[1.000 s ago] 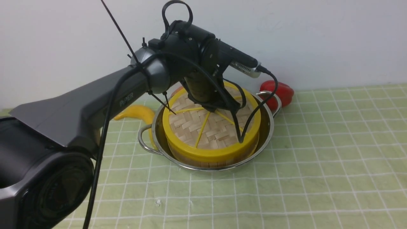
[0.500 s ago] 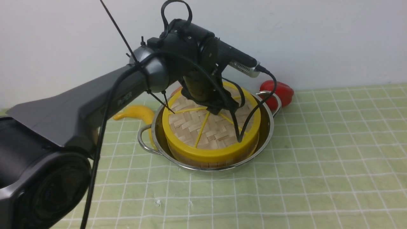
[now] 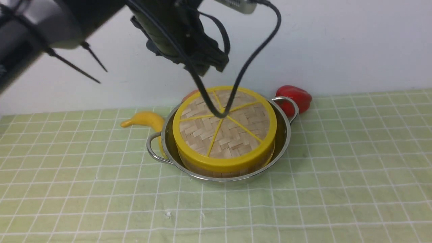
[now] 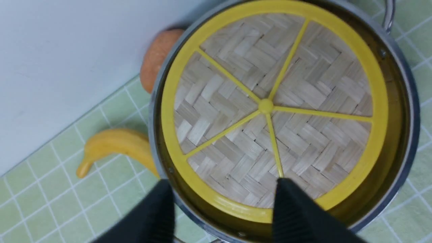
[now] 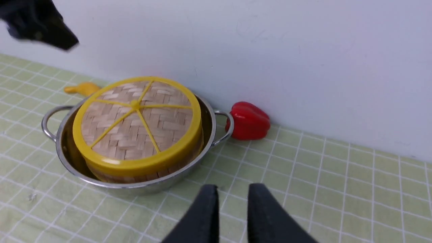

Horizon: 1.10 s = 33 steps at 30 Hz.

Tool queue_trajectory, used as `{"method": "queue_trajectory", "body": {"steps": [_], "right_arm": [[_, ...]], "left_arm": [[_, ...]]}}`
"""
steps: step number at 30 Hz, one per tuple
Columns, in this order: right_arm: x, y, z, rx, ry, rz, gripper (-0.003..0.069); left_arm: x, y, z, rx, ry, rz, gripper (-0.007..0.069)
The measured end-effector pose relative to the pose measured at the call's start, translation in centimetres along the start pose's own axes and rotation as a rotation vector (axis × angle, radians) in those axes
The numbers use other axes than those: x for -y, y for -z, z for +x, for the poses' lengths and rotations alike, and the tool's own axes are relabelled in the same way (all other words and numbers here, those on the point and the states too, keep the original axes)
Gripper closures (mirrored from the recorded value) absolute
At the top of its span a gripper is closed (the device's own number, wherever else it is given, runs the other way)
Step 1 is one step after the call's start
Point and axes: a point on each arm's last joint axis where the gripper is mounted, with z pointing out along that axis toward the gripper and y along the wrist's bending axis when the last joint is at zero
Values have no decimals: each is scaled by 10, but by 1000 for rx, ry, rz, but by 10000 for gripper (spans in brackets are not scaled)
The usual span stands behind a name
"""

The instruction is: Place the steamer in the pot on the green tablecloth, and put the lid on the steamer.

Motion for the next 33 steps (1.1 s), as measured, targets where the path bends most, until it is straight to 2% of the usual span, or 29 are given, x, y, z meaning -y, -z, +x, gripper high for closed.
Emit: {"method": "queue_trajectory", "body": {"steps": [1,2,3,5,8,13,14,21,24,29,33], "right_arm": [[1,-4,16,5,2,-3,608],[1,-5,19,0,2,-3,614],[2,-6,37,35,4,-9,656],[2,-7,54,69,1,-17,673],[3,-6,68,111,0,-23,675],[3,-7,75,113,-1,-24,675],[3,-7,75,113,-1,-24,675],[3,-7,78,86,-2,-21,667],[3,-7,78,86,-4,-21,664],[3,-7,78,86,-10,-21,657],[3,-7,78,86,-14,-21,650]], "left_arm": [[-1,7,2,11,-3,2,414],[-1,7,2,11,-3,2,414],[-1,19,9,19,-4,14,545],[0,27,19,14,-7,40,620],[4,34,37,-14,-7,73,648],[14,41,87,-44,4,137,648],[14,39,87,-40,5,139,648],[38,22,186,83,66,214,648],[45,14,211,98,100,238,648],[51,12,233,129,166,283,647],[55,17,235,145,243,334,646]]}}
